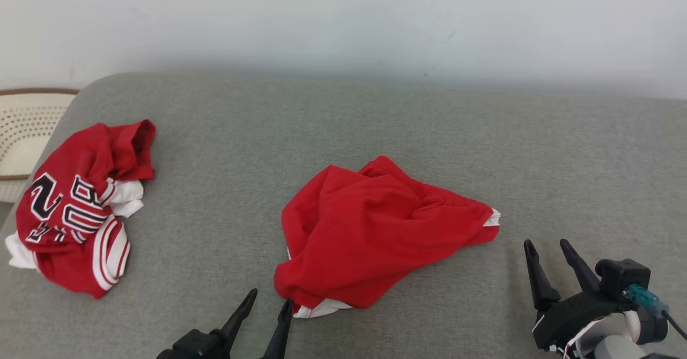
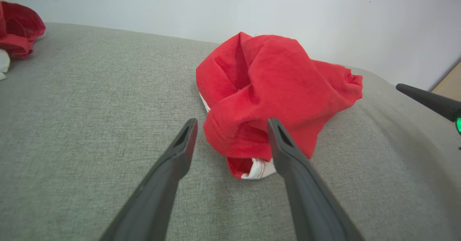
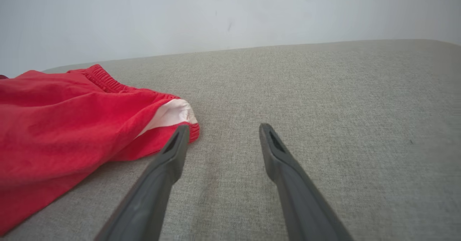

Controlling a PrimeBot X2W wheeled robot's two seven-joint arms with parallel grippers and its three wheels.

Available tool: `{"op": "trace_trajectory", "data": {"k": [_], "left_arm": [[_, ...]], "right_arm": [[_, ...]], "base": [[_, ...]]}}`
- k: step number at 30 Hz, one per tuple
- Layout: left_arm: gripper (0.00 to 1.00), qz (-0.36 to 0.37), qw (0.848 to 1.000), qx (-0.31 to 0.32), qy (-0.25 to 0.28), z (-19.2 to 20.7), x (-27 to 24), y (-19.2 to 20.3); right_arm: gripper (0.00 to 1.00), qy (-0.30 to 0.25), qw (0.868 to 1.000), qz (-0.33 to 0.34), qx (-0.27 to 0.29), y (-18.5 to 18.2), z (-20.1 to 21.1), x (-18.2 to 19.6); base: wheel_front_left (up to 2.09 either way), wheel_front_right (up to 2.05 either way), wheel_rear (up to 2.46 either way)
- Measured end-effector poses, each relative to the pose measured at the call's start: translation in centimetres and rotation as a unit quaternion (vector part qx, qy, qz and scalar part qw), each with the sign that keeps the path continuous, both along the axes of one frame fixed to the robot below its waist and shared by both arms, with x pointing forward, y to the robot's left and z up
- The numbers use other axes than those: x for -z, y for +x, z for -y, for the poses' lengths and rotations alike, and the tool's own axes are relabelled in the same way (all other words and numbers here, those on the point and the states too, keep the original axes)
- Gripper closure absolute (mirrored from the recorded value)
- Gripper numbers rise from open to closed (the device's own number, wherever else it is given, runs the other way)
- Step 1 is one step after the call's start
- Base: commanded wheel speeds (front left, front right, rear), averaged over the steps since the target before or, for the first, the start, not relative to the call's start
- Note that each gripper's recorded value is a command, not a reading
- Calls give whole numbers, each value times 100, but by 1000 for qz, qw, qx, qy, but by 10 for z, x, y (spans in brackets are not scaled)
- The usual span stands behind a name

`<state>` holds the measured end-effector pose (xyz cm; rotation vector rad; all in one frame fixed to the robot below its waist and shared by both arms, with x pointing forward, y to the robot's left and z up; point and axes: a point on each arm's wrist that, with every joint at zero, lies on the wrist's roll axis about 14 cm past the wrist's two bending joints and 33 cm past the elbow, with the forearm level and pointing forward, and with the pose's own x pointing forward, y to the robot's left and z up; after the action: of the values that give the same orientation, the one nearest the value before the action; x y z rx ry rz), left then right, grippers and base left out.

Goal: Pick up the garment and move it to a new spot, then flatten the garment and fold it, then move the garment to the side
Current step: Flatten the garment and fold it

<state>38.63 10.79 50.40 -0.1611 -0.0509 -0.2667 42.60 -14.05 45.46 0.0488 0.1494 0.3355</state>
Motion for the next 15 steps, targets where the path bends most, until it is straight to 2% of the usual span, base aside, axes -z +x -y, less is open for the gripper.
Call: {"op": "trace_trajectory", "data": {"k": [11, 15], "left_arm": [[0, 18, 997, 77, 13, 50, -10, 16], [0, -5, 995, 92, 28, 63, 6, 27]], "right_arm": [[0, 10, 999, 7, 45, -26, 26, -5], [0, 8, 997, 4, 74, -35, 46, -2]], "base": [[0, 0, 0], [0, 0, 0]]}}
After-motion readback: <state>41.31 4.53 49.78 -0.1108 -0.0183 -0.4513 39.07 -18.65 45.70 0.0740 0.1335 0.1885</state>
